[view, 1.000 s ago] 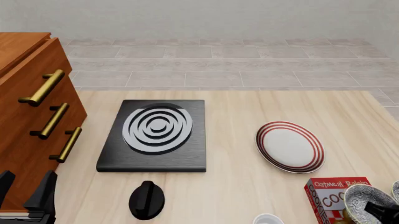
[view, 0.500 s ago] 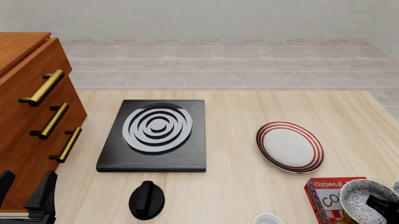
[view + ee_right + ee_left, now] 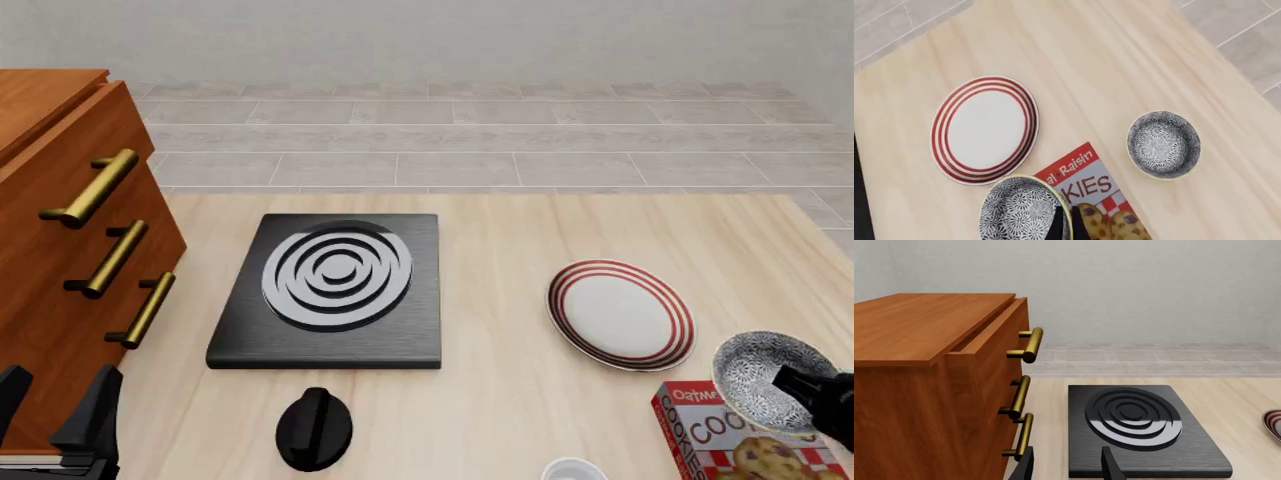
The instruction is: Pick the akita bowl on the cookies box and place it on the plate.
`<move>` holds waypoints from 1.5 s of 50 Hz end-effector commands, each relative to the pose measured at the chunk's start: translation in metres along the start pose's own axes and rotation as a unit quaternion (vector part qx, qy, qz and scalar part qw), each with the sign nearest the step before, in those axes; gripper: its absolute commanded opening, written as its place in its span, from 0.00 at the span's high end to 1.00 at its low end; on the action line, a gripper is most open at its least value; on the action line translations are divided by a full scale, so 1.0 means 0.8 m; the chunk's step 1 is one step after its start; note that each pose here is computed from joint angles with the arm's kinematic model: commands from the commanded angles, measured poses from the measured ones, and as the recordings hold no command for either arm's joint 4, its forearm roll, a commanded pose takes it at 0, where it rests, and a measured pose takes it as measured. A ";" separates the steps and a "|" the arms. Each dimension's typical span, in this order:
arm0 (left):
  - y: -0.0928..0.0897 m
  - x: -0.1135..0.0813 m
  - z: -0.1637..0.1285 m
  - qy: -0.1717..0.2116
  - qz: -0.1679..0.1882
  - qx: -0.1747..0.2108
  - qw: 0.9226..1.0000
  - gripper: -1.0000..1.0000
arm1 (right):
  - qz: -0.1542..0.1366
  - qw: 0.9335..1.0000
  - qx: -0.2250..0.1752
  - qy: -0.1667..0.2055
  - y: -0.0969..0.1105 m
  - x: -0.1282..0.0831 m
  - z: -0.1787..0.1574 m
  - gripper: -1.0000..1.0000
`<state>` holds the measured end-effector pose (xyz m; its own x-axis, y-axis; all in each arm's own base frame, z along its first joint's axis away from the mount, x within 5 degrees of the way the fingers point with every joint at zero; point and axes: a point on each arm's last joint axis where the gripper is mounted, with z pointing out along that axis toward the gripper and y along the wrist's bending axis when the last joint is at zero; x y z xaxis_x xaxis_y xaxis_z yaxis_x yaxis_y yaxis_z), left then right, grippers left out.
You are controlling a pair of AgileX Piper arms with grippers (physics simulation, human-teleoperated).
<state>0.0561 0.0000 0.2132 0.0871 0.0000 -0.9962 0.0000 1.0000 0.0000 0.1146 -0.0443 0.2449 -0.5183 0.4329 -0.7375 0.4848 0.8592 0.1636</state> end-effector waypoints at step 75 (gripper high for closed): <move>0.000 0.000 0.000 0.000 0.000 0.000 1.000 0.00 | 0.080 0.989 -0.124 0.012 0.125 -0.080 0.145 1.00</move>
<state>0.0561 0.0000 0.2132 0.0871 0.0000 -0.9962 0.0000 1.0000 0.0000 0.2595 -0.0135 0.2379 -0.4719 0.5539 -0.6860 0.3561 0.8315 0.4265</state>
